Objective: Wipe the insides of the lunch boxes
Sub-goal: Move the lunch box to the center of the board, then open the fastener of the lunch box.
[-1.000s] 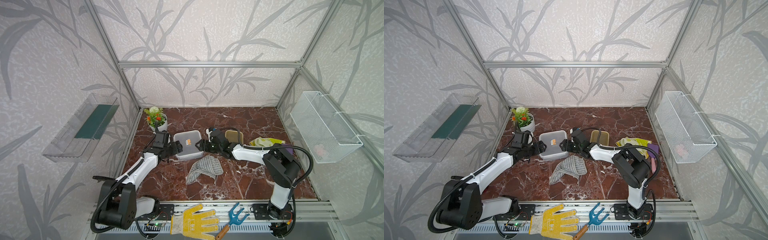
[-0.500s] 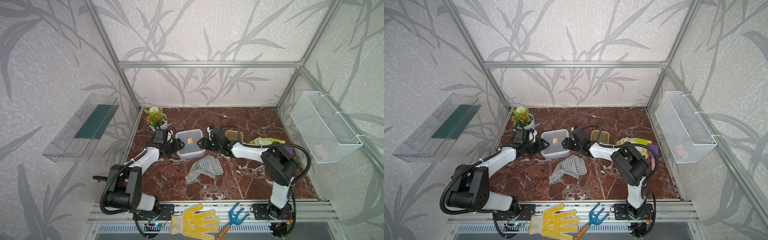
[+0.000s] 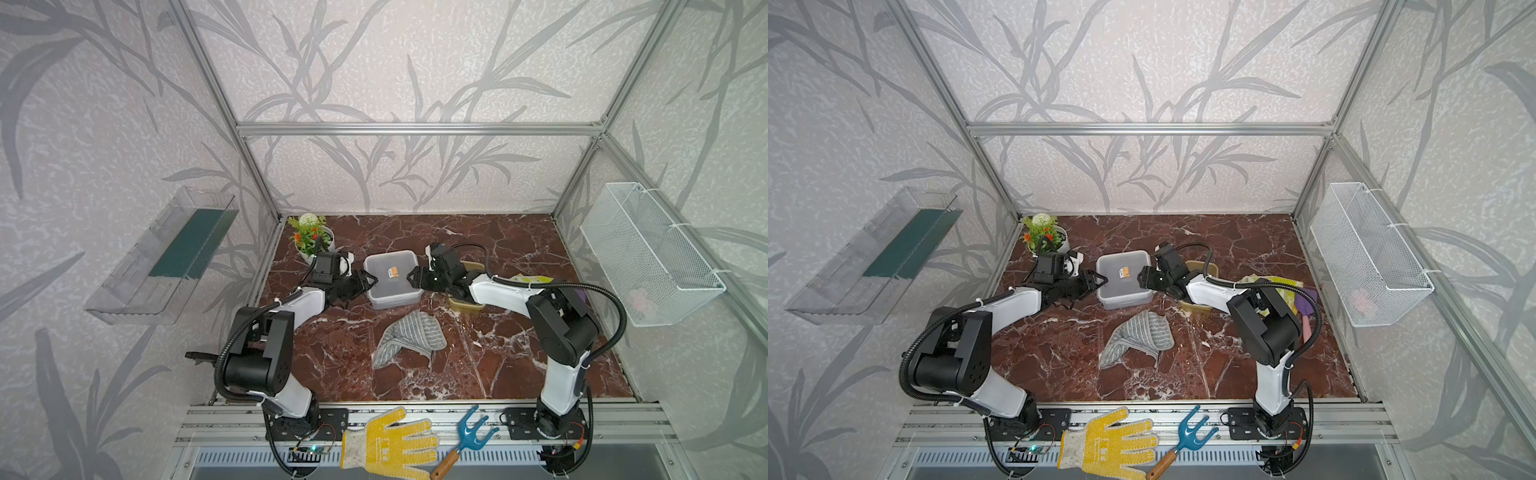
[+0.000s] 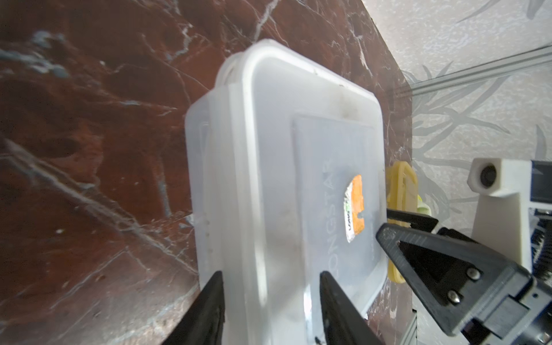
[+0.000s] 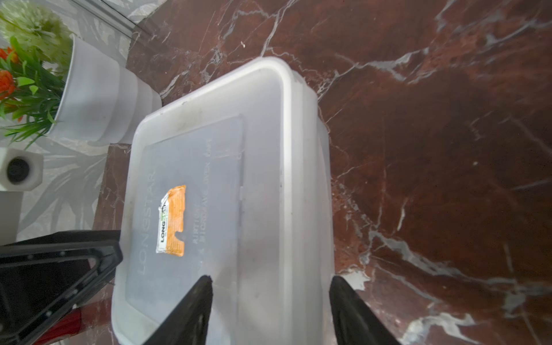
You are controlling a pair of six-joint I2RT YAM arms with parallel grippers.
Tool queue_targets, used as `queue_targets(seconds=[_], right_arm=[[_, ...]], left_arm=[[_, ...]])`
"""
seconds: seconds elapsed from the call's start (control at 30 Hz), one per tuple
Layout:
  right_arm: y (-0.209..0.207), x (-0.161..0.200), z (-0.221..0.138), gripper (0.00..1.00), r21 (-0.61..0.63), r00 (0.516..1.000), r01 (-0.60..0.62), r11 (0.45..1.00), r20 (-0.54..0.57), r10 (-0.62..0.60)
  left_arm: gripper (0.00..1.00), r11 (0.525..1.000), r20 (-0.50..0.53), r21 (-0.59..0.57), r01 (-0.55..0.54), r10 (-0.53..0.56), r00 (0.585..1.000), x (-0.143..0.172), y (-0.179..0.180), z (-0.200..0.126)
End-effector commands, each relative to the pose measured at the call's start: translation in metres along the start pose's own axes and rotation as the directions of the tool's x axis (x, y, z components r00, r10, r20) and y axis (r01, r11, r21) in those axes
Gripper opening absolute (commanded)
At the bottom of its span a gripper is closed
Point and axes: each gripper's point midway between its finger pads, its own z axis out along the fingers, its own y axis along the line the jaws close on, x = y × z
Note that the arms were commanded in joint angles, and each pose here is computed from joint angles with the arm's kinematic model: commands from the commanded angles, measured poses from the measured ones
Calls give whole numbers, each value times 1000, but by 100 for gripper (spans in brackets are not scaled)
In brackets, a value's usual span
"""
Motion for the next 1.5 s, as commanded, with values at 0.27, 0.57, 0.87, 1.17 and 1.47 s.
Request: queue_targets(seconds=[0.27,0.57,0.87,1.17,1.47], right_arm=[[-14,-14,-7,66,136,989,147,980,-50,-142],[-9,-22,2,60,95,980,192,977,-65,-186],[-12,-19,3,50,94,980,192,977,-74,-186],[-11,-15,7,53,77,979,190,979,-89,-183],[-11,-15,9,57,26,989,125,992,-85,-123]], left_arm=[[62,990,69,55,128,-132,989,-22,22,-17],[54,969,97,208,130,-153,984,-29,11,-11],[43,914,78,350,206,-248,966,-27,22,8],[40,889,70,397,227,-276,959,-19,29,15],[50,844,53,473,253,-314,948,-7,33,15]])
